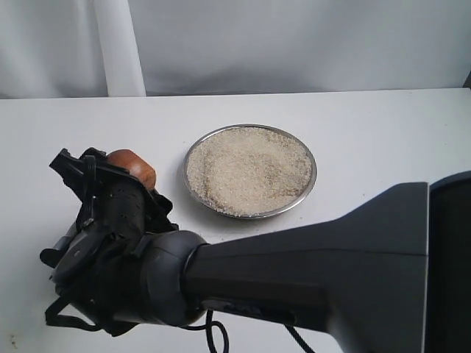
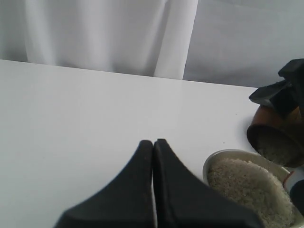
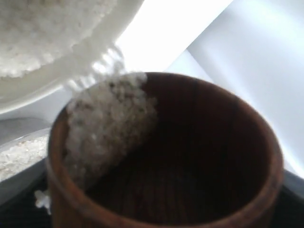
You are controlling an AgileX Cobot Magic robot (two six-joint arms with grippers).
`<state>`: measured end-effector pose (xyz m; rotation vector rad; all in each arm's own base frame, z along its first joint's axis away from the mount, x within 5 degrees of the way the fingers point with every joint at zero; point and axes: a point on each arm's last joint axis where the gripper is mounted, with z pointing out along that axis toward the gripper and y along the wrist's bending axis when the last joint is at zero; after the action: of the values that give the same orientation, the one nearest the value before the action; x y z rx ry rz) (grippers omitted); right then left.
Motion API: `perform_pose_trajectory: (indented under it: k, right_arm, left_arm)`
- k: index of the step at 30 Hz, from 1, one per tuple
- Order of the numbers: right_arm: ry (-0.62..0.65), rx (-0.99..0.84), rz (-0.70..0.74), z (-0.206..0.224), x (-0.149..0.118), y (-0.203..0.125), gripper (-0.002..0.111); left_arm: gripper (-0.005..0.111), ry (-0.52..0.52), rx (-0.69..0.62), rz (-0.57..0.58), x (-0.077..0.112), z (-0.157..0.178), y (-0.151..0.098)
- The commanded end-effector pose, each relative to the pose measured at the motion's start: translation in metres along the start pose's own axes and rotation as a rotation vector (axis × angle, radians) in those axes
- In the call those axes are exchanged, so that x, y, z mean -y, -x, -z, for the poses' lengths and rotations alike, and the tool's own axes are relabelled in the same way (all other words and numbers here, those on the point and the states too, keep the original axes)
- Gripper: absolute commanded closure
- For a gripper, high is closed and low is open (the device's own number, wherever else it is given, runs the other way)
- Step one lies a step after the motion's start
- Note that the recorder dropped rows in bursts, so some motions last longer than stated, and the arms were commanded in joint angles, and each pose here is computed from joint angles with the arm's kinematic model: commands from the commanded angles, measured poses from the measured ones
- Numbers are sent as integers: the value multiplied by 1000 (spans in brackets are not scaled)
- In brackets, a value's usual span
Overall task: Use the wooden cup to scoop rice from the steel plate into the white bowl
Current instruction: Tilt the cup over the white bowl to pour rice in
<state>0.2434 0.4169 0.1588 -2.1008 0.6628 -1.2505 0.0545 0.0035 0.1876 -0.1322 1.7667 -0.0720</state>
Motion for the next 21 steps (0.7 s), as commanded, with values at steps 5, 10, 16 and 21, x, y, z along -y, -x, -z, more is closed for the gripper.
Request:
perform_pose_trajectory:
  k: [5, 10, 16, 21]
  right_arm:
    - [-77, -53, 67, 5, 13, -8, 108]
    - [-87, -56, 76, 6, 14, -8, 108]
    - [-113, -61, 75, 6, 16, -8, 108]
    - [-126, -59, 69, 6, 17, -8, 108]
  left_arm:
    - [107, -9, 5, 8, 1, 0, 0]
    - [107, -9, 5, 8, 1, 0, 0]
    - [107, -9, 5, 8, 1, 0, 0]
    - [107, -9, 5, 8, 1, 0, 0]
